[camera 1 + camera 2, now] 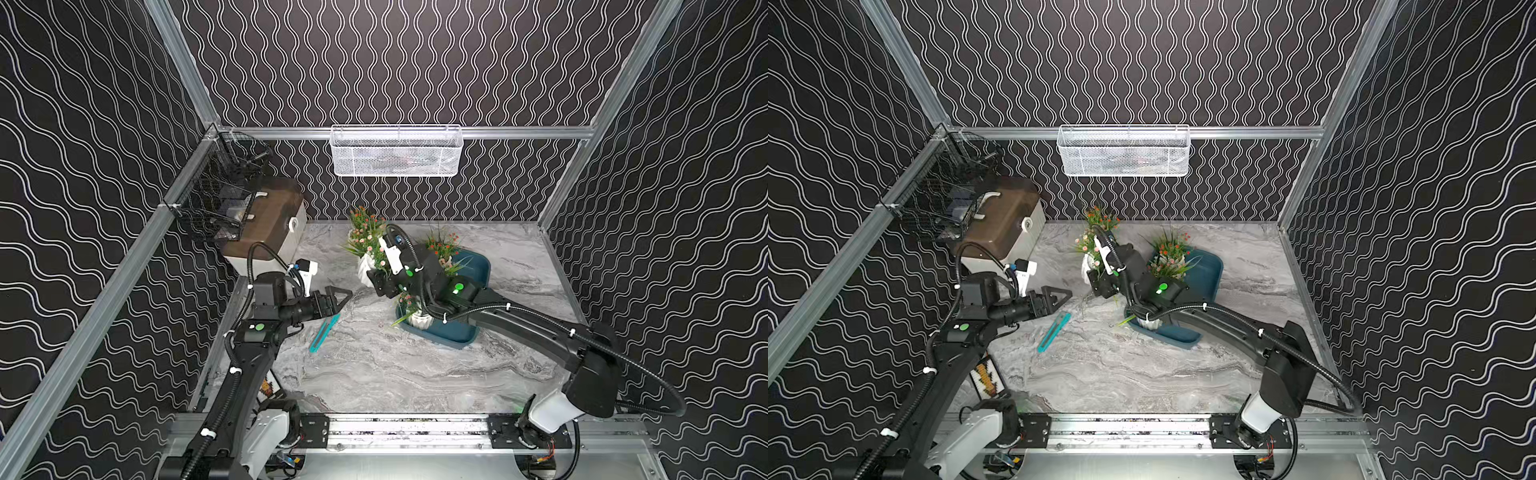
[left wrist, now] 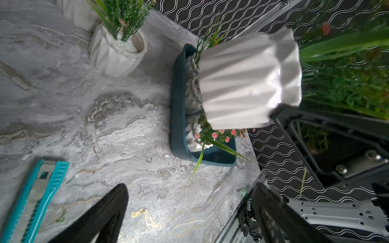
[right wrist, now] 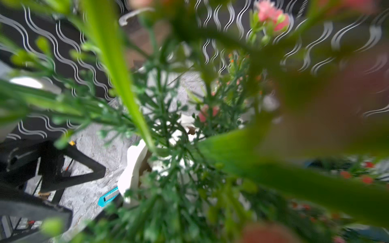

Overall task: Put the potted gypsophila into the storage box
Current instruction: Pick up the baby's breath potted plant from the center of the board, then place the baby's breath potted plant at the storage box.

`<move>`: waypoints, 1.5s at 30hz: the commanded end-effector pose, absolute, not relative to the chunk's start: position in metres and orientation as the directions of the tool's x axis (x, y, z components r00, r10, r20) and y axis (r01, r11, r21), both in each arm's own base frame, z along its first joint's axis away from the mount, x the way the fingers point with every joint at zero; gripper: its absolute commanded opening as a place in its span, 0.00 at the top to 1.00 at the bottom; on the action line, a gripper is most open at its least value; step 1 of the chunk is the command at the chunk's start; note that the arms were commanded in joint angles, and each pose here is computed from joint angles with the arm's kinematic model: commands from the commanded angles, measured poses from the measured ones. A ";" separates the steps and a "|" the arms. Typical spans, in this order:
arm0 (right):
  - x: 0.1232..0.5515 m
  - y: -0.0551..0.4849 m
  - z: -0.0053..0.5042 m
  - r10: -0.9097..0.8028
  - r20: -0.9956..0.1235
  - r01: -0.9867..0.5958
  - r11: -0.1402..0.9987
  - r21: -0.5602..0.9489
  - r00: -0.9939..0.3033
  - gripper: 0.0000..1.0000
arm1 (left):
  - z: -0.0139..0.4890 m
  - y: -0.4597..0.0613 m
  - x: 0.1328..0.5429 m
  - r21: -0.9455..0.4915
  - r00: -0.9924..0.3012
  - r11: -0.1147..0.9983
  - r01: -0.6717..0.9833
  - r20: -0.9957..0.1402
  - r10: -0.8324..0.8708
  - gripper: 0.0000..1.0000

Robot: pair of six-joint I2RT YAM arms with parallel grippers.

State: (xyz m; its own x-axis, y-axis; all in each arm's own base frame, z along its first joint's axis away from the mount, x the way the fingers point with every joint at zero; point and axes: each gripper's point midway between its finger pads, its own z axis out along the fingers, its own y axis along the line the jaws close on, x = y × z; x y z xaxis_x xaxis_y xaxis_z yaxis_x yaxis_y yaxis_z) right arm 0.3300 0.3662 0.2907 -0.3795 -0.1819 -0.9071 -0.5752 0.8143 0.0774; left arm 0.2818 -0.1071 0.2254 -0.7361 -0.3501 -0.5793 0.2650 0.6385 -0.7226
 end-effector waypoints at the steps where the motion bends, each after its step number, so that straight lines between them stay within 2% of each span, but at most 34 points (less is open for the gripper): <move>1: 0.338 0.346 0.321 -0.128 -0.933 -0.535 0.841 0.078 -0.337 0.24 | 0.246 -0.119 0.282 -0.740 -0.711 0.568 0.361 -0.612 -0.346 0.05; 5: 0.346 0.310 0.333 -0.110 -0.931 -0.476 0.877 0.074 -0.348 0.24 | 0.257 -0.130 0.277 -0.748 -0.705 0.511 0.424 -0.627 -0.332 0.05; 12: 0.354 0.242 0.338 -0.082 -0.925 -0.349 0.935 0.057 -0.372 0.24 | 0.269 -0.148 0.269 -0.724 -0.686 0.477 0.498 -0.665 -0.295 0.05; 18: 0.360 0.187 0.331 -0.053 -0.916 -0.236 0.971 0.046 -0.399 0.24 | 0.274 -0.169 0.266 -0.729 -0.697 0.424 0.538 -0.667 -0.262 0.05; 28: 0.376 0.113 0.297 -0.001 -0.879 -0.068 0.997 0.035 -0.477 0.24 | 0.275 -0.190 0.268 -0.731 -0.712 0.397 0.554 -0.664 -0.228 0.05; 37: 0.394 0.080 0.267 0.051 -0.852 0.038 0.999 0.037 -0.521 0.24 | 0.270 -0.202 0.268 -0.744 -0.742 0.373 0.554 -0.644 -0.183 0.05; 45: 0.414 0.085 0.232 0.074 -0.811 0.021 0.997 0.077 -0.580 0.25 | 0.265 -0.204 0.270 -0.753 -0.755 0.374 0.542 -0.631 -0.177 0.05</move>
State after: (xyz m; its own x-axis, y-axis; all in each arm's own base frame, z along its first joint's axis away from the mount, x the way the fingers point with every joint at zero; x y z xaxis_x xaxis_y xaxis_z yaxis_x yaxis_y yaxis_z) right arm 0.3982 0.0746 0.2209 -0.6351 0.0379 -0.7715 0.0402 0.9991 0.0160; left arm 0.2707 -0.2019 0.2609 -0.7690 -0.1882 -0.6109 0.5142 0.3856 -0.7661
